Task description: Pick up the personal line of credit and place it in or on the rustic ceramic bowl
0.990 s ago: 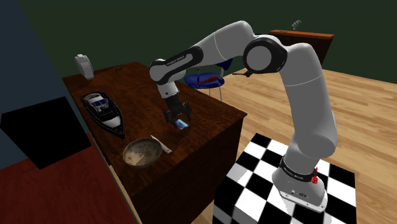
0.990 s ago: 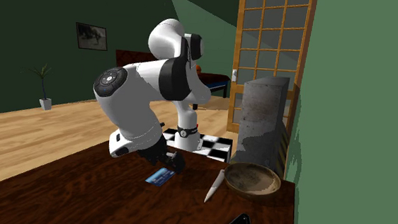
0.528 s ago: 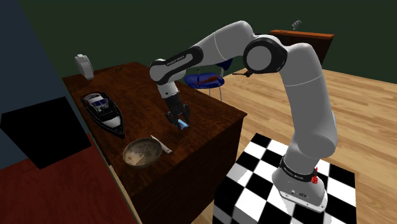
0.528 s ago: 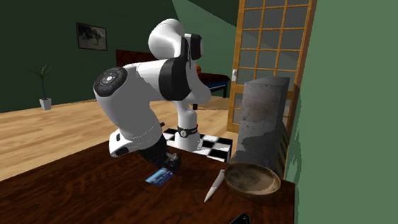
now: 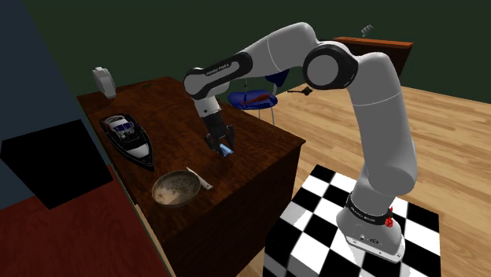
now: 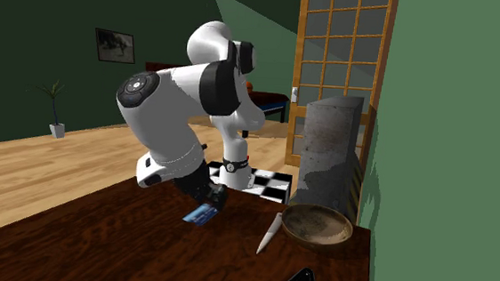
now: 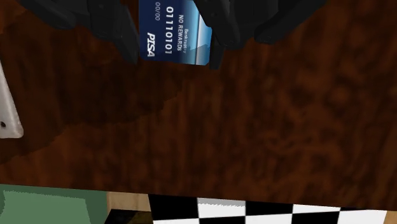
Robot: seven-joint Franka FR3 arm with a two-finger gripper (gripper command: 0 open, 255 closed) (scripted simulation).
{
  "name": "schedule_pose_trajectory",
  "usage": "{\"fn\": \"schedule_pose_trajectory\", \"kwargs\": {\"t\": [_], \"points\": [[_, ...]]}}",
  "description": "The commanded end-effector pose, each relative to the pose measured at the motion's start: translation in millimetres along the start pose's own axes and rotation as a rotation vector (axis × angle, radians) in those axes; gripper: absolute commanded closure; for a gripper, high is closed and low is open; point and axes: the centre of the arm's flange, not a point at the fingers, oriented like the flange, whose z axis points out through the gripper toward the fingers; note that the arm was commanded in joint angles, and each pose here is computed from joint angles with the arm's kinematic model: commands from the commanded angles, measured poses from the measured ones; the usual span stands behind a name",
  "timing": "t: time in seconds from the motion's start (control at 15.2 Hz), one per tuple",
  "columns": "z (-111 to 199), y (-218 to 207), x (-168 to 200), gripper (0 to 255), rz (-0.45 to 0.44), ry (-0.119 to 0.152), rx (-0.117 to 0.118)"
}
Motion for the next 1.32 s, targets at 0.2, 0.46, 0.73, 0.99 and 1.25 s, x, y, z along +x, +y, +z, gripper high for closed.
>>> {"fn": "schedule_pose_trajectory", "kwargs": {"t": [0.2, 0.46, 0.73, 0.99, 1.25], "points": [[-23.1, -0.1, -15.1, 255, 0.0, 0.0, 0.0], [-40.7, -0.1, -26.7, 255, 0.0, 0.0, 0.0], [-58.3, -0.2, -38.3, 255, 0.0, 0.0, 0.0], [-75.9, -0.3, -50.0, 255, 0.0, 0.0, 0.0], [-81.8, -25.6, -62.7, 255, 0.0, 0.0, 0.0]]}}
